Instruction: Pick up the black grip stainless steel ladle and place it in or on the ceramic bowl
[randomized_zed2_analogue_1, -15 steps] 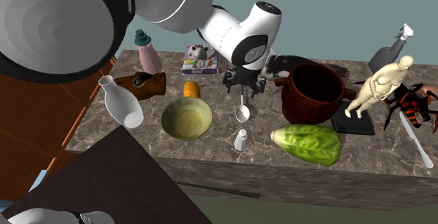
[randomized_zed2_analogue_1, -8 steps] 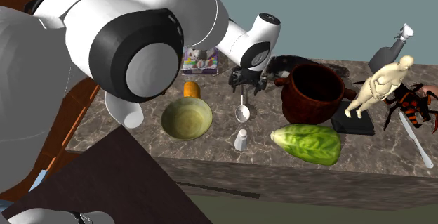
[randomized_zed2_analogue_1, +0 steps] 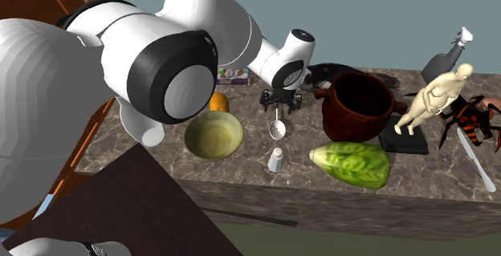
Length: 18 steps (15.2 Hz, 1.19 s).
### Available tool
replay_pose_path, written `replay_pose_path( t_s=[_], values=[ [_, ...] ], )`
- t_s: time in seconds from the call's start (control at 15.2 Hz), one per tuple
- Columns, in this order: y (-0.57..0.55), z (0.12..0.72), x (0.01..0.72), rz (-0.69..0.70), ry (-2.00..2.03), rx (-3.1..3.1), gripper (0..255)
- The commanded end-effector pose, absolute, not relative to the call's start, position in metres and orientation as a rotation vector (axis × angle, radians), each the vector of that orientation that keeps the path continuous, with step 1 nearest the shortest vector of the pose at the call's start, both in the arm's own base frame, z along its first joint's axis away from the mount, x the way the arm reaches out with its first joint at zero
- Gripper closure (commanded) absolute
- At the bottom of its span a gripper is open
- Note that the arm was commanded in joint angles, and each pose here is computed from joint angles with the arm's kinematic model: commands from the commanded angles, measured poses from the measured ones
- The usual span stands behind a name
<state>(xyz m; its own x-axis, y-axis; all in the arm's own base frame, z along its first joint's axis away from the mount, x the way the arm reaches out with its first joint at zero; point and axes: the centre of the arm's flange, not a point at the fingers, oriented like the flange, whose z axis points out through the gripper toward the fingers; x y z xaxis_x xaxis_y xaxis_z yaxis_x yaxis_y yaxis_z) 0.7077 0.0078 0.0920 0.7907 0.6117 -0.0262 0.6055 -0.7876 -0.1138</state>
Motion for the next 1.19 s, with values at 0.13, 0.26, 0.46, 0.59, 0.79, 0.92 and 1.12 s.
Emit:
replay_pose_path(
  t_s=[0.13,0.26,0.46,0.59,0.79,0.92,1.12],
  values=[
    [0.0081,0.0895,0.7079,0.093,-0.981,-2.878,0],
    [0.0081,0.0895,0.7079,0.093,-0.981,-2.878,0],
    [0.0081,0.0896,0.7079,0.093,-0.981,-2.878,255],
    [0.0081,0.0896,0.7079,0.093,-0.981,-2.878,255],
    [0.0081,0.0896,0.7079,0.093,-0.981,-2.878,255],
    [0.0081,0.0896,0.7079,0.093,-0.981,-2.878,255],
    [0.0081,0.0948,0.7079,0.093,-0.981,-2.878,255]
  ],
)
